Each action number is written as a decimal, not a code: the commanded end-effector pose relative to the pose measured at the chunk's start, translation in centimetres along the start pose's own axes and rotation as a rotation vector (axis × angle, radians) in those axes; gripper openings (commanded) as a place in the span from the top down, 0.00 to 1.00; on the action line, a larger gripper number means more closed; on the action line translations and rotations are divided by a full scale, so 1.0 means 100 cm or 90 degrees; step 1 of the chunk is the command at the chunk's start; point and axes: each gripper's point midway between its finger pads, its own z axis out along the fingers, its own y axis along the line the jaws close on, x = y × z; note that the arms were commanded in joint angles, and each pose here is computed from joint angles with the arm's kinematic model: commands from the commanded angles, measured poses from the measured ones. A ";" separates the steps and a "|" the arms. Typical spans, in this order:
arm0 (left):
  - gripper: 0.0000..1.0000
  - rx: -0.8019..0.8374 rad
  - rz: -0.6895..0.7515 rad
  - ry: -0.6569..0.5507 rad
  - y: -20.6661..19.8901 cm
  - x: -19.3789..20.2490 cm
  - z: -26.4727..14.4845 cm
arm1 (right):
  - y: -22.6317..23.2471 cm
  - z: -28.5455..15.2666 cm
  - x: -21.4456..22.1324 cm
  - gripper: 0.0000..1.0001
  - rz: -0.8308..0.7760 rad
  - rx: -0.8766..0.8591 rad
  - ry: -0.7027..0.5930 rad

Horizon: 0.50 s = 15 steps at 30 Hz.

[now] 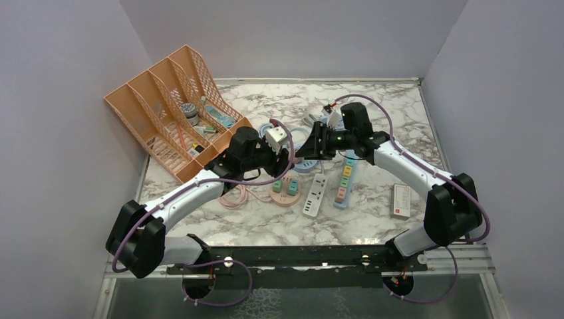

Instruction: Insert the plug

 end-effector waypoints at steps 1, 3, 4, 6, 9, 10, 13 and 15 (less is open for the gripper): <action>0.51 0.045 0.057 -0.052 -0.014 -0.023 -0.005 | 0.014 0.000 -0.009 0.47 -0.036 -0.039 -0.004; 0.51 0.048 0.052 -0.061 -0.014 -0.027 -0.004 | 0.015 0.005 -0.003 0.47 -0.031 -0.058 0.027; 0.51 0.052 0.050 -0.064 -0.015 -0.029 -0.003 | 0.014 0.006 0.000 0.47 -0.027 -0.063 0.039; 0.51 0.058 0.047 -0.071 -0.016 -0.033 -0.001 | 0.013 0.009 0.006 0.47 -0.022 -0.075 0.060; 0.51 0.069 0.048 -0.076 -0.018 -0.036 0.002 | 0.014 0.012 0.015 0.51 -0.009 -0.098 0.085; 0.51 0.072 0.048 -0.077 -0.019 -0.036 0.002 | 0.014 0.012 0.017 0.54 -0.003 -0.104 0.091; 0.51 0.081 0.051 -0.077 -0.021 -0.037 0.002 | 0.017 0.013 0.019 0.62 0.014 -0.126 0.097; 0.51 0.084 0.052 -0.078 -0.023 -0.038 0.001 | 0.021 0.013 0.021 0.67 0.025 -0.142 0.101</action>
